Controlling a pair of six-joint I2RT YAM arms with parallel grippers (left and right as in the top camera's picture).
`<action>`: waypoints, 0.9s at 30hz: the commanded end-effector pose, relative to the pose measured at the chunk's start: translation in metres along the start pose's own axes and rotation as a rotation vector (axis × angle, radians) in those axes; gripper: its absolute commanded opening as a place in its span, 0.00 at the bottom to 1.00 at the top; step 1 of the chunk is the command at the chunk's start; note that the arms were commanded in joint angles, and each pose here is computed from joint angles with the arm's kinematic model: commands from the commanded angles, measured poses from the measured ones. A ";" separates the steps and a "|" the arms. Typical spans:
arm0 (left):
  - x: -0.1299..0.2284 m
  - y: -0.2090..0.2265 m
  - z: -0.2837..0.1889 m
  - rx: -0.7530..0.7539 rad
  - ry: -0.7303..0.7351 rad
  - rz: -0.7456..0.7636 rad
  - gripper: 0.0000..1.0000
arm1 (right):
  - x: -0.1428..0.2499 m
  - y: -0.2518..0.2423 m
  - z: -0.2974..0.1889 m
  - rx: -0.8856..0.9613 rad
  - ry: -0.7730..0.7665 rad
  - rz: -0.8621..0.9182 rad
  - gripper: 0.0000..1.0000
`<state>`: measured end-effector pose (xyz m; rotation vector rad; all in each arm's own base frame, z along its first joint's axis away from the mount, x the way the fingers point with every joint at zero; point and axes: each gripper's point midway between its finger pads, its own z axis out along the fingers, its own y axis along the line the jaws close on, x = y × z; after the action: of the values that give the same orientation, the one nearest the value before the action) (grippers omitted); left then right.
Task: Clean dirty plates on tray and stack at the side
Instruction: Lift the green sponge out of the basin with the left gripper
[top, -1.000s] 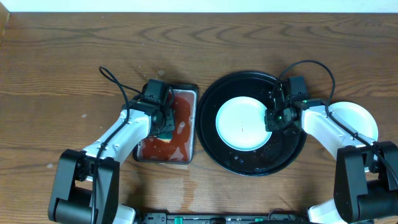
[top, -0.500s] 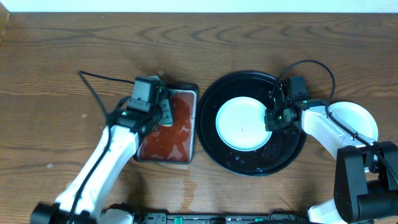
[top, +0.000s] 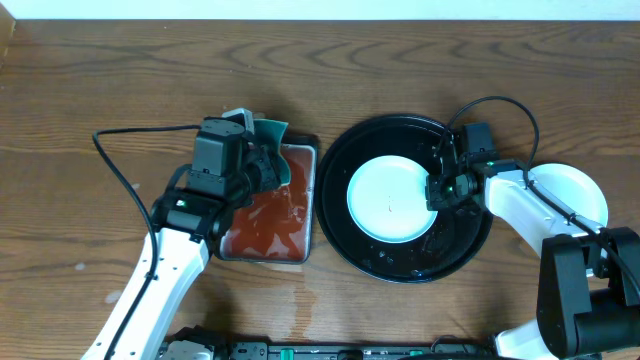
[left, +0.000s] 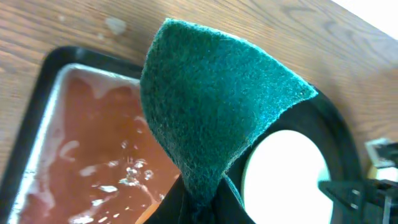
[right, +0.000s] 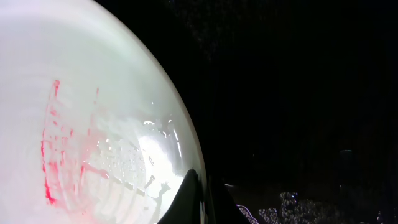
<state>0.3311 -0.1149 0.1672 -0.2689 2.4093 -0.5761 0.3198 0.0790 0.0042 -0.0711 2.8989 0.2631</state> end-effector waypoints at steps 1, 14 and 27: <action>-0.002 -0.003 -0.004 0.068 0.018 -0.065 0.07 | 0.012 -0.007 0.007 0.025 0.034 -0.024 0.01; 0.002 0.023 -0.019 0.329 0.122 -0.281 0.08 | 0.012 -0.007 0.007 0.025 0.033 -0.024 0.01; -0.015 0.016 -0.033 0.512 0.041 -0.157 0.07 | 0.012 -0.007 0.007 0.025 0.034 -0.024 0.01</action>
<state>0.3236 -0.0772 0.1773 -0.3500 2.2453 -1.2041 0.3199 0.0790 0.0042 -0.0826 2.8976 0.2612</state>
